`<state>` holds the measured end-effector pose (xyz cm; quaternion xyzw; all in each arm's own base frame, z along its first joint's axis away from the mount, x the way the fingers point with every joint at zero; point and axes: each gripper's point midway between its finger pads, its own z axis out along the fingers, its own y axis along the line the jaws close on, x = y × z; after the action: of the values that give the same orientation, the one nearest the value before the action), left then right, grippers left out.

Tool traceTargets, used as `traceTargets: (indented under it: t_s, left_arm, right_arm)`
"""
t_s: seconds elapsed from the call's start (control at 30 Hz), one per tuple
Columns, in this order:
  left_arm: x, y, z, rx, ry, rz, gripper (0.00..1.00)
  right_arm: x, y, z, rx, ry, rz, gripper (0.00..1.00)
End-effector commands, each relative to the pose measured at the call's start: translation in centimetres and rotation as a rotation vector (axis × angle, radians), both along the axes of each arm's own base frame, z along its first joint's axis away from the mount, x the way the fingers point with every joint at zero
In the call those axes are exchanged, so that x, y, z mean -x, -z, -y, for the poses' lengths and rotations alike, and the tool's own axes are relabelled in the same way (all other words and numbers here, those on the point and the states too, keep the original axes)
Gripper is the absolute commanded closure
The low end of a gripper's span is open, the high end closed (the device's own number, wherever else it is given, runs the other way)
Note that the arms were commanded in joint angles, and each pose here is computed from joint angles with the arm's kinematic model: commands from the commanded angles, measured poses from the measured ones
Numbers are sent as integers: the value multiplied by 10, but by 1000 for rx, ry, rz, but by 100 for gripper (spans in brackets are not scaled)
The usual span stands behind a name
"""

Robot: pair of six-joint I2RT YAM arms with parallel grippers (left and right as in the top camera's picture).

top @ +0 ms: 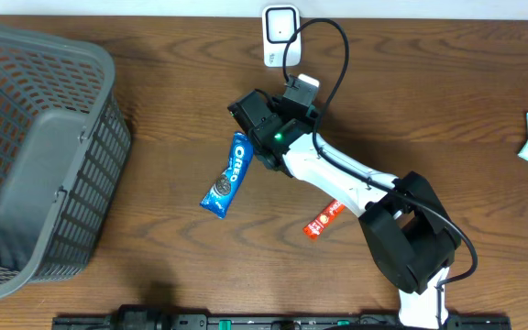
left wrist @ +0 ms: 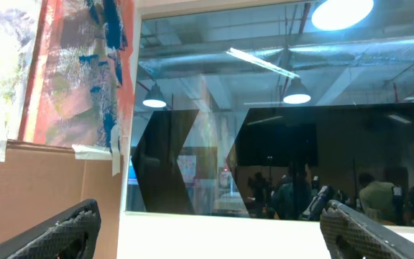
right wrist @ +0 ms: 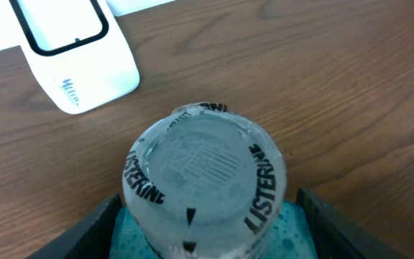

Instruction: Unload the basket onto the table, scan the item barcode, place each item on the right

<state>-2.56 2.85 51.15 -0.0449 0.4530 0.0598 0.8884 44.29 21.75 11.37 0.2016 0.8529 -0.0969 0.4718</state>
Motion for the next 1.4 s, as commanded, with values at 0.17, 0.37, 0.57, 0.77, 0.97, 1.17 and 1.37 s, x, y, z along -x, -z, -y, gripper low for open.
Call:
traceTargets:
  t_s: [0.17,0.37,0.57,0.77,0.97,1.17,1.37]
  left_arm:
    - [1,0,3,-2,16,8,2]
    - [1,0,3,-2,16,8,2]
    - [1,0,3,-2,16,8,2]
    - [1,0,3,-2,16,8,2]
    - [3,-2,3,-2,16,16,2]
    - [-27,11,1,-4,-6,-32,2]
    - [-93,60,-21,59,-130,-187,2]
  right_arm:
    - [8,-6,-9,70,-53,-13,30]
    - [12,-4,-10,82,-63,-32,29]
    - [15,-3,-10,87,-67,-42,23]
    - [15,-6,-10,87,-70,-39,11]
    - [18,-29,-13,117,-125,-36,1]
    - [43,-53,-21,13,-279,-154,1]
    - [73,-69,-19,0,-478,-301,1]
